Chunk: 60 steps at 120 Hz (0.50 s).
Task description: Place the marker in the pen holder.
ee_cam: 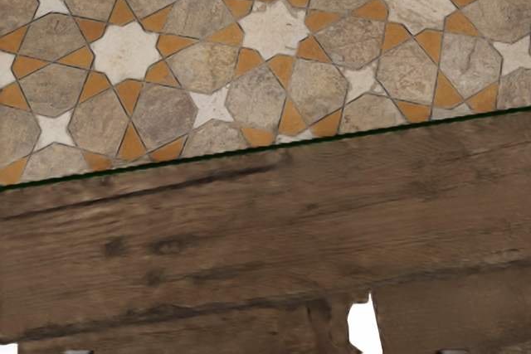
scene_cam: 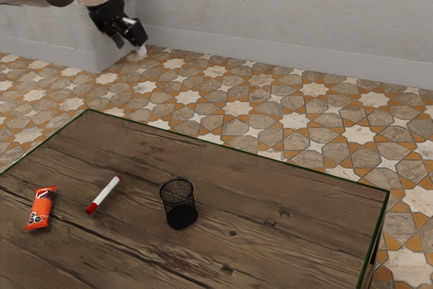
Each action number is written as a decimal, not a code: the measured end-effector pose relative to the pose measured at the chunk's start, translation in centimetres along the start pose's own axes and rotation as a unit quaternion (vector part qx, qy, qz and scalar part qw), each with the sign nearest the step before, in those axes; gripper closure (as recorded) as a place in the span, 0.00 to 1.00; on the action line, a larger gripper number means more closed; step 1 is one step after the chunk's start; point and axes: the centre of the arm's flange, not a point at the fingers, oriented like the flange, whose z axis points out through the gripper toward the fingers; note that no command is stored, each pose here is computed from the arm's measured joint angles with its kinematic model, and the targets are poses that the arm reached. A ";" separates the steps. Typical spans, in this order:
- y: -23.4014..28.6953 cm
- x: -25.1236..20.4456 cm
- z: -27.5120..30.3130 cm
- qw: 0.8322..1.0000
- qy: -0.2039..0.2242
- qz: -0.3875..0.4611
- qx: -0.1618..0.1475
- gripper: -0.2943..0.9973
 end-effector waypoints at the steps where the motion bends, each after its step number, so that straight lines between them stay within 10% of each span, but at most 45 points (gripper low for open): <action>1: 0.7 0.3 -1.1 1.000 0.005 0.003 0.000 0.35; 18: 12.7 0.5 -7.2 0.998 -0.016 0.065 -0.022 0.29; 31: 17.5 -2.2 -1.5 0.990 -0.114 0.082 -0.024 0.27; 50: 16.7 -8.2 13.3 0.957 -0.284 0.053 0.002 0.25; 60: 6.9 -10.4 19.0 0.944 -0.328 -0.035 0.012 0.24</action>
